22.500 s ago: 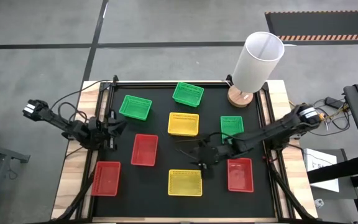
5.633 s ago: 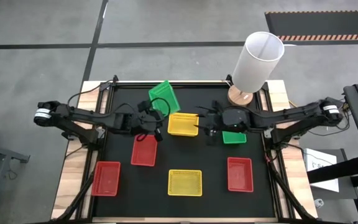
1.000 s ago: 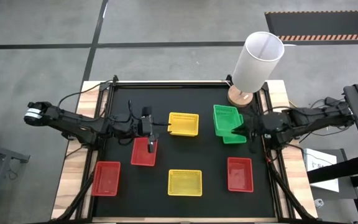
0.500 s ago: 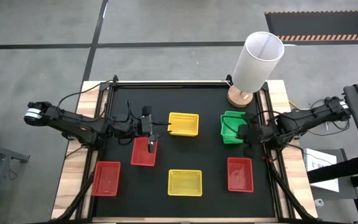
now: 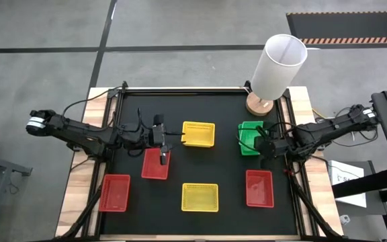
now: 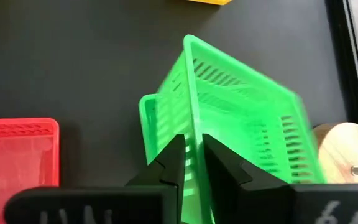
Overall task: Stack baskets by color
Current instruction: Stack the green basket on top of the right green bin, then stack the center red bin on top of the left red bin
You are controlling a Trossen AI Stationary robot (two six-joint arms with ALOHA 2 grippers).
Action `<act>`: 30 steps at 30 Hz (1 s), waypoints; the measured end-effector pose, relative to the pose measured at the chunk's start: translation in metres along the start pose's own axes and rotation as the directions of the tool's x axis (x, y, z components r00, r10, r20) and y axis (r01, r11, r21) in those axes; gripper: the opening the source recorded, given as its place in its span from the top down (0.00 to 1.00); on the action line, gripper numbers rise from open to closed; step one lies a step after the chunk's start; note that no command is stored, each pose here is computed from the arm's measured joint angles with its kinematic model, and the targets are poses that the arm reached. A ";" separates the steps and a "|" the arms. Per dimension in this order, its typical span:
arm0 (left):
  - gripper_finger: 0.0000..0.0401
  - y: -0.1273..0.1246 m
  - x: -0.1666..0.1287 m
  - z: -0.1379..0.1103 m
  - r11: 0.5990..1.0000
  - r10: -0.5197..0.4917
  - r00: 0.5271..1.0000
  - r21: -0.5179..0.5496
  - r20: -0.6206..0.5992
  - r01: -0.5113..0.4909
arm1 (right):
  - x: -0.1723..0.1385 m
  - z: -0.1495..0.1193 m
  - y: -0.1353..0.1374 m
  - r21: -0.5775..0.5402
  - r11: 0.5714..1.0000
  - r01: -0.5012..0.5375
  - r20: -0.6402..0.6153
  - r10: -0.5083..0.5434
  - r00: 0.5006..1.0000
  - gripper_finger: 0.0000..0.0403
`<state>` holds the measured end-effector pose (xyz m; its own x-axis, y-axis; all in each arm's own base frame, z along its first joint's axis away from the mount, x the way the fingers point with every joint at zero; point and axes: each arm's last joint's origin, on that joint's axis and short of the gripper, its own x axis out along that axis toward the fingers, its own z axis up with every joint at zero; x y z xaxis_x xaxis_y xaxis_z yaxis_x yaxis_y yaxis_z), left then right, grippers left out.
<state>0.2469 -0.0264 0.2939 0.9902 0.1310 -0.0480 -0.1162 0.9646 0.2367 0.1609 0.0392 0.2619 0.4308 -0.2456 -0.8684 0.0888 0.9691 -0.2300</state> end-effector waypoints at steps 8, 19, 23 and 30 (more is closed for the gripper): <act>0.71 0.000 0.000 0.000 1.000 0.000 1.000 0.000 0.000 0.000 | 0.002 0.001 0.000 0.004 1.000 0.024 -0.002 -0.024 1.000 0.79; 0.71 0.000 0.000 0.000 1.000 -0.001 1.000 0.000 -0.003 0.001 | -0.014 0.001 -0.006 0.041 0.999 0.031 -0.050 -0.029 0.998 0.78; 0.71 -0.001 0.001 -0.002 1.000 -0.003 1.000 0.001 -0.013 0.003 | -0.015 0.013 -0.003 0.070 0.998 -0.006 0.062 0.001 0.998 0.84; 0.71 -0.007 0.013 -0.015 1.000 -0.014 0.998 0.007 -0.065 0.015 | 0.004 0.046 0.018 -0.172 0.975 -0.144 0.488 0.211 0.847 0.95</act>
<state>0.2596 -0.0282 0.2770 0.9847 0.1318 -0.1142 -0.1010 0.9648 0.2429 0.2052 0.0565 0.2748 0.8219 0.0077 -0.5696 -0.1299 0.9761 -0.1742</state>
